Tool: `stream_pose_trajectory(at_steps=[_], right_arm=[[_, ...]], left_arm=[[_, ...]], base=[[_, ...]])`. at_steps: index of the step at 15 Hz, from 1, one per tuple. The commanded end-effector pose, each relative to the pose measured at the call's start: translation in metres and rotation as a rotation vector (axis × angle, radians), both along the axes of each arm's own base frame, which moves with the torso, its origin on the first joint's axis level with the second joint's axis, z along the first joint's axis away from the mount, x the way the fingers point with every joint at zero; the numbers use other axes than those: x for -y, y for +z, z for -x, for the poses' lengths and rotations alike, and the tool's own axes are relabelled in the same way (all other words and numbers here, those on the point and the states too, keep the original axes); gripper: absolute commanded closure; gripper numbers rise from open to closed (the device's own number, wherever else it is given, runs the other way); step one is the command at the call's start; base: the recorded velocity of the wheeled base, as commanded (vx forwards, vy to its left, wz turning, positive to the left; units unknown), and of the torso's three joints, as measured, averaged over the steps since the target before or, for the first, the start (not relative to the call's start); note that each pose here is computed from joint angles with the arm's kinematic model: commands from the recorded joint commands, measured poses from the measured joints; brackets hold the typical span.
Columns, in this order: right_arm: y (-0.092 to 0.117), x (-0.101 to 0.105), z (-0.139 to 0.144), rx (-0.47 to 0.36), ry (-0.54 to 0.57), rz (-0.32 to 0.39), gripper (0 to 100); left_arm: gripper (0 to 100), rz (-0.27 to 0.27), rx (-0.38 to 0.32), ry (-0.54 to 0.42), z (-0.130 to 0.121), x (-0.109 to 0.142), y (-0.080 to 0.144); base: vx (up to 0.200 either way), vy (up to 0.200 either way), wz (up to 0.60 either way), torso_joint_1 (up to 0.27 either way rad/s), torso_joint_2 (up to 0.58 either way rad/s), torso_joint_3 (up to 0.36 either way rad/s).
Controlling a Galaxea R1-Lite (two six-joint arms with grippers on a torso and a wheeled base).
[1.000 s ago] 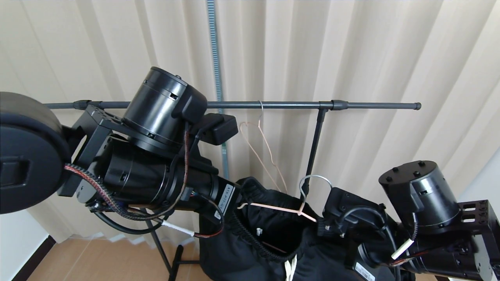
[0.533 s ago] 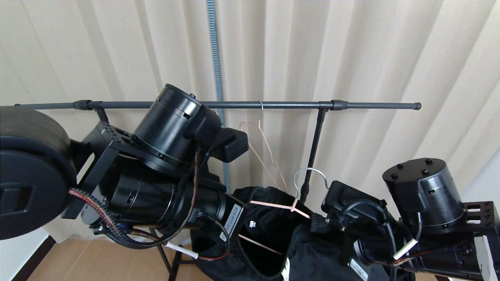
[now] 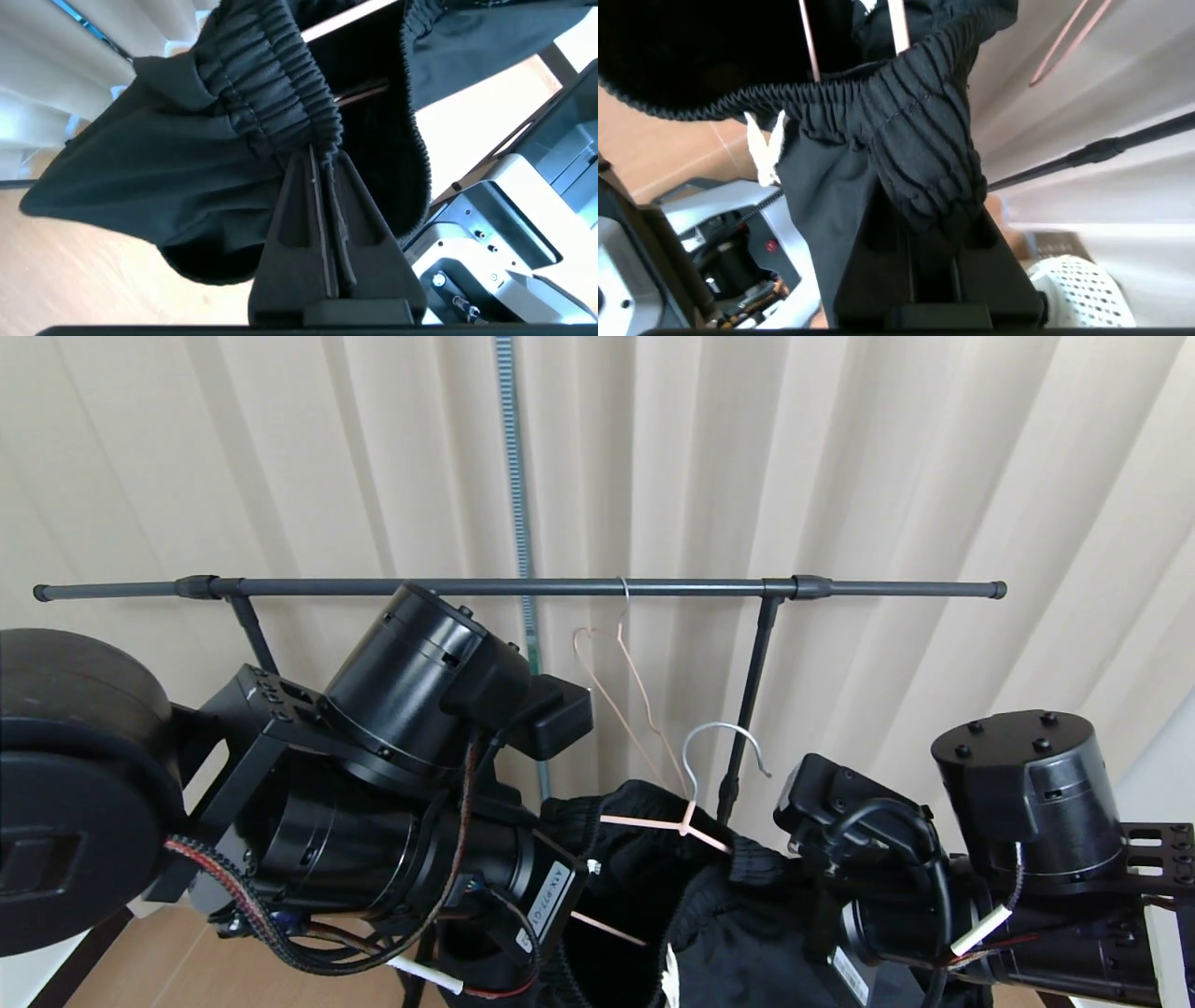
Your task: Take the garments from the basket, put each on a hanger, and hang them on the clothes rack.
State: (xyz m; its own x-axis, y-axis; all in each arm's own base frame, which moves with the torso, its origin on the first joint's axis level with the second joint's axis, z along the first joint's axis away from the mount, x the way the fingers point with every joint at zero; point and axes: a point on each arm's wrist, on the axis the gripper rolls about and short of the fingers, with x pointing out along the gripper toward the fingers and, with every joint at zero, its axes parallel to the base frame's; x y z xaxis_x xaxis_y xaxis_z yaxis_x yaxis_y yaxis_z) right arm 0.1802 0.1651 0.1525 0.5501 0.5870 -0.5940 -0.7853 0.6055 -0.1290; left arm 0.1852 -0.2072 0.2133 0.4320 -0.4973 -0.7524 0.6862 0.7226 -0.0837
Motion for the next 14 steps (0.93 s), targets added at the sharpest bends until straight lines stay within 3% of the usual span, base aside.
stream_pose_trajectory(at_steps=[1, 9, 10, 11, 14], right_arm=[[0.002, 0.000, 0.001, 0.002, 0.002, -0.016, 100], [0.003, 0.001, 0.005, 0.039, 0.081, -0.123, 100], [0.003, 0.003, 0.008, 0.041, 0.098, -0.141, 100], [0.004, 0.004, 0.009, 0.043, 0.103, -0.150, 100], [0.003, 0.004, 0.010, 0.053, 0.132, -0.179, 100]], left_arm=[[100, -0.002, -0.002, -0.001, 0.001, 0.000, -0.001], [100, -0.011, 0.004, 0.008, -0.001, 0.001, -0.002], [100, -0.036, 0.015, 0.023, -0.002, 0.004, -0.006], [0, -0.042, 0.030, 0.029, -0.002, 0.007, -0.007], [0, -0.040, 0.035, 0.016, 0.000, 0.012, -0.008]], base=[[0.000, 0.000, 0.00, 0.000, 0.00, 0.000], [0.000, 0.000, 0.00, 0.000, 0.00, 0.000], [0.000, 0.000, 0.00, 0.000, 0.00, 0.000], [0.000, 0.000, 0.00, 0.000, 0.00, 0.000], [0.000, 0.000, 0.00, 0.000, 0.00, 0.000]])
